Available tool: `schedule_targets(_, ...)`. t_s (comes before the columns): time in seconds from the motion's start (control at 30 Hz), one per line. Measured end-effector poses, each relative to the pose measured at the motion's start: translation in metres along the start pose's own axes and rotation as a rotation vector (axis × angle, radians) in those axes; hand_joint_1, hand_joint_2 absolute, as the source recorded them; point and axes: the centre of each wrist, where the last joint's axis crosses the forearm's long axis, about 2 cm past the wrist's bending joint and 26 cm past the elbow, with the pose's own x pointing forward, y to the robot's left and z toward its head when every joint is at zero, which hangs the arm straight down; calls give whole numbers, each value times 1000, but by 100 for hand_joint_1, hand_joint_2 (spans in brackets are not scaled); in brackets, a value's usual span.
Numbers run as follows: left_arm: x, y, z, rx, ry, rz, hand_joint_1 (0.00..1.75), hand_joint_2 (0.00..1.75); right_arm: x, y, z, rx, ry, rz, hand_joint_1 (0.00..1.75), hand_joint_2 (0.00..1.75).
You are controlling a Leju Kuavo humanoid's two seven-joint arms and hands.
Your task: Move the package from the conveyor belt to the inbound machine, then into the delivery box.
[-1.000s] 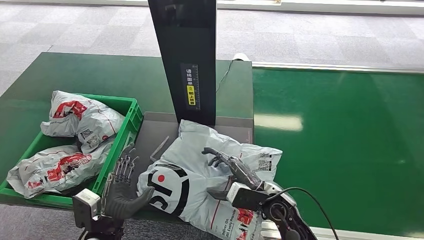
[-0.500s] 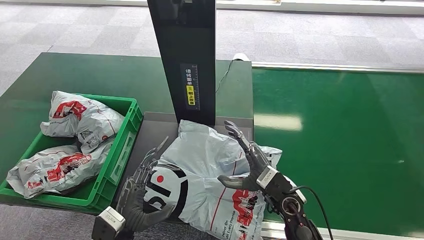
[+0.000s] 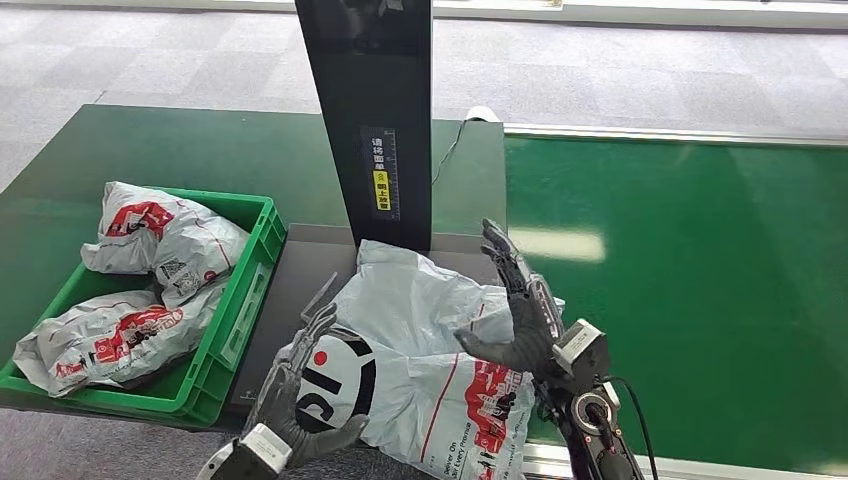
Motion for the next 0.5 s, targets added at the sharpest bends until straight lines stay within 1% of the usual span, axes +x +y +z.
schedule_targets(0.13,-2,-11,-10,-70,78,-194,0,175,4,-7,-2,-128,-5,11,0,175)
schedule_targets(0.27,-7,-22,-24,-123,166,-519,0,175,8,-9,2,-205,-12,36,0,175)
schedule_targets(0.33,-10,-28,-27,-158,179,-574,0,175,10,-9,4,-227,-14,43,0,175)
schedule_targets(0.5,-18,-36,-31,-218,193,-588,0,175,14,-9,11,-258,-10,50,0,175)
